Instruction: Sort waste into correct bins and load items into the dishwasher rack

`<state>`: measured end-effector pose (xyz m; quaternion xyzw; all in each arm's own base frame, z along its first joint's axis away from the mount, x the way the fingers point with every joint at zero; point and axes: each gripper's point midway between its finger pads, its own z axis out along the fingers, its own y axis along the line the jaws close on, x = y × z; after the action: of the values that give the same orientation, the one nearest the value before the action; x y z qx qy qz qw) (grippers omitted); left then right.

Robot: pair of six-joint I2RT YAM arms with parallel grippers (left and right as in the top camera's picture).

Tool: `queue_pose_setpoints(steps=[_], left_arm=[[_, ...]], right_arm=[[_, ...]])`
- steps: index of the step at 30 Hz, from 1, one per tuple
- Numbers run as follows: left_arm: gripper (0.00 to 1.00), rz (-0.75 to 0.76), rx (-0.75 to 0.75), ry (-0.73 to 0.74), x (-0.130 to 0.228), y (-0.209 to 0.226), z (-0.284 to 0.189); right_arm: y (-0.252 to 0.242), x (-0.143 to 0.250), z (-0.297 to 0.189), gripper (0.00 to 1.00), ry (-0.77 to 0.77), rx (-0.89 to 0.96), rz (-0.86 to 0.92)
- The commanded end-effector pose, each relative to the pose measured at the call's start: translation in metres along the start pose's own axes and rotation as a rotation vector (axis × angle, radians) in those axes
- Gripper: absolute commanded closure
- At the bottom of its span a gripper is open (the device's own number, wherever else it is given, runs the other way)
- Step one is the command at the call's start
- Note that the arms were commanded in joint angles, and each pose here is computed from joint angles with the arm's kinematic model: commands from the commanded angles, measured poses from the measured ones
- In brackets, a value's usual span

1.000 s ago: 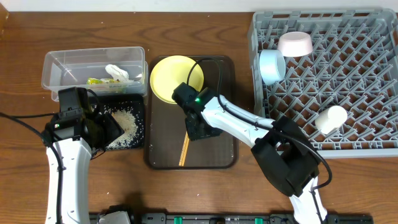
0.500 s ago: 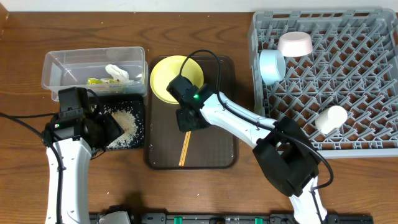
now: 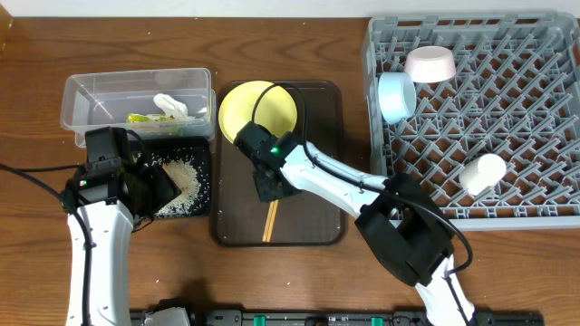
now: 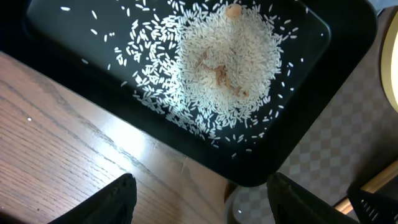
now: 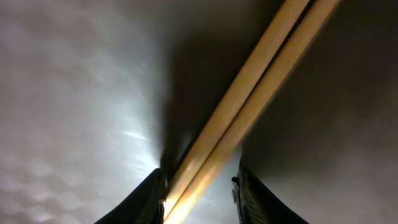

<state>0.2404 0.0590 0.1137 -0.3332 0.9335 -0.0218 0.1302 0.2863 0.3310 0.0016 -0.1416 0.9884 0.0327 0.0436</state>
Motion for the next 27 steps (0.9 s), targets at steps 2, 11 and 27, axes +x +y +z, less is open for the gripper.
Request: queue_pose_setpoints(steps=[2, 11, 27], left_arm=[[0.3, -0.01, -0.005, -0.003, -0.002, 0.001, -0.001], [0.3, -0.01, -0.005, -0.004, -0.002, 0.001, -0.001], [0.3, -0.01, -0.005, -0.004, -0.002, 0.001, -0.001]], right_arm=[[-0.033, 0.011, 0.013, 0.69, 0.04, 0.155, 0.049], [-0.071, 0.003, 0.0, 0.73, 0.067, 0.192, 0.119], [-0.09, -0.019, -0.044, 0.69, -0.019, 0.137, 0.208]])
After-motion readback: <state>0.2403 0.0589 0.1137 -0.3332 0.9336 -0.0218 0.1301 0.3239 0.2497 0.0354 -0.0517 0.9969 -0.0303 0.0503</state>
